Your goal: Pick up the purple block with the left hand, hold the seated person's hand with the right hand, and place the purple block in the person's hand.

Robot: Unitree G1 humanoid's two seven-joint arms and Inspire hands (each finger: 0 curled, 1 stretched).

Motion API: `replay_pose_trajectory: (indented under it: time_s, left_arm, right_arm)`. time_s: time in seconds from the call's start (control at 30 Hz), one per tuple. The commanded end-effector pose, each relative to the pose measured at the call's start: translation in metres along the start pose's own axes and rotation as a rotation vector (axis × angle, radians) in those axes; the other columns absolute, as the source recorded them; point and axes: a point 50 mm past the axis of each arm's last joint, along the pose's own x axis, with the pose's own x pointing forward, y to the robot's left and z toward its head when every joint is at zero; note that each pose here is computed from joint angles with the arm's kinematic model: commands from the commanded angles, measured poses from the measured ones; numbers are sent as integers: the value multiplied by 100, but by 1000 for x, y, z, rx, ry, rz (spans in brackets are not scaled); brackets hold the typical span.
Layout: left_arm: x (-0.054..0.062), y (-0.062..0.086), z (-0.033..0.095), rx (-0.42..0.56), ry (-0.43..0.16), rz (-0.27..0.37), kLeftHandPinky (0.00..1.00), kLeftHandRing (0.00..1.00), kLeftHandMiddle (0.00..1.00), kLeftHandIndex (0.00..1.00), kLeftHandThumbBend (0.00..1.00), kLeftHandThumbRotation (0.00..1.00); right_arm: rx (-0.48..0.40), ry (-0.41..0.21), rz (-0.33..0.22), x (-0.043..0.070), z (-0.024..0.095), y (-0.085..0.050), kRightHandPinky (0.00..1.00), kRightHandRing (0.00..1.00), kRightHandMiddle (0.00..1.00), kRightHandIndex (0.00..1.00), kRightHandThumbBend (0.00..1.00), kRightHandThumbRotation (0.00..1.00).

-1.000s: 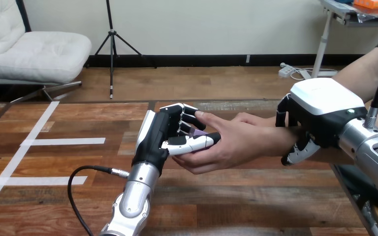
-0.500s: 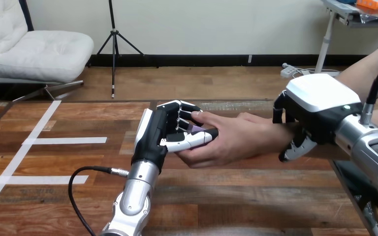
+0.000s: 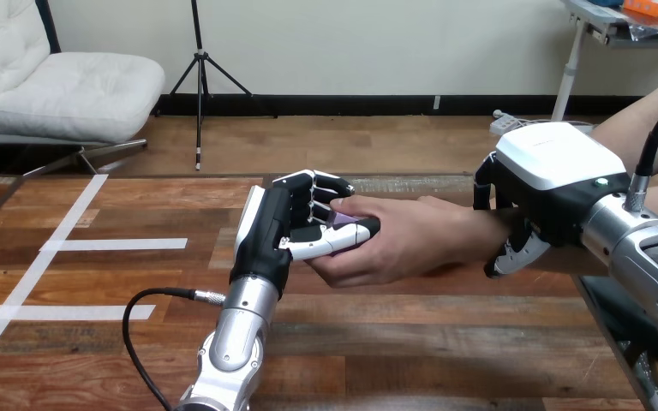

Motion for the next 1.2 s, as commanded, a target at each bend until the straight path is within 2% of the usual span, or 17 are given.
replay_pose_trajectory:
  time_s: [0.0,0.87,1.17]
  left_arm:
    - [22,-38,41,-39,-155,-116,34,41,47,47,80,0]
    - [21,-44,40,-58,-143,-147,33,40,45,47,80,0]
    - [21,-44,39,-68,-139,-147,33,40,45,47,79,0]
  right_arm:
    - [-21,3,-137,2,0,-34,28,36,44,48,78,0]
    - [-3,5,-143,3,0,-35,27,34,42,48,79,0]
    - [-47,-6,-151,4,0,-34,26,33,41,48,80,0]
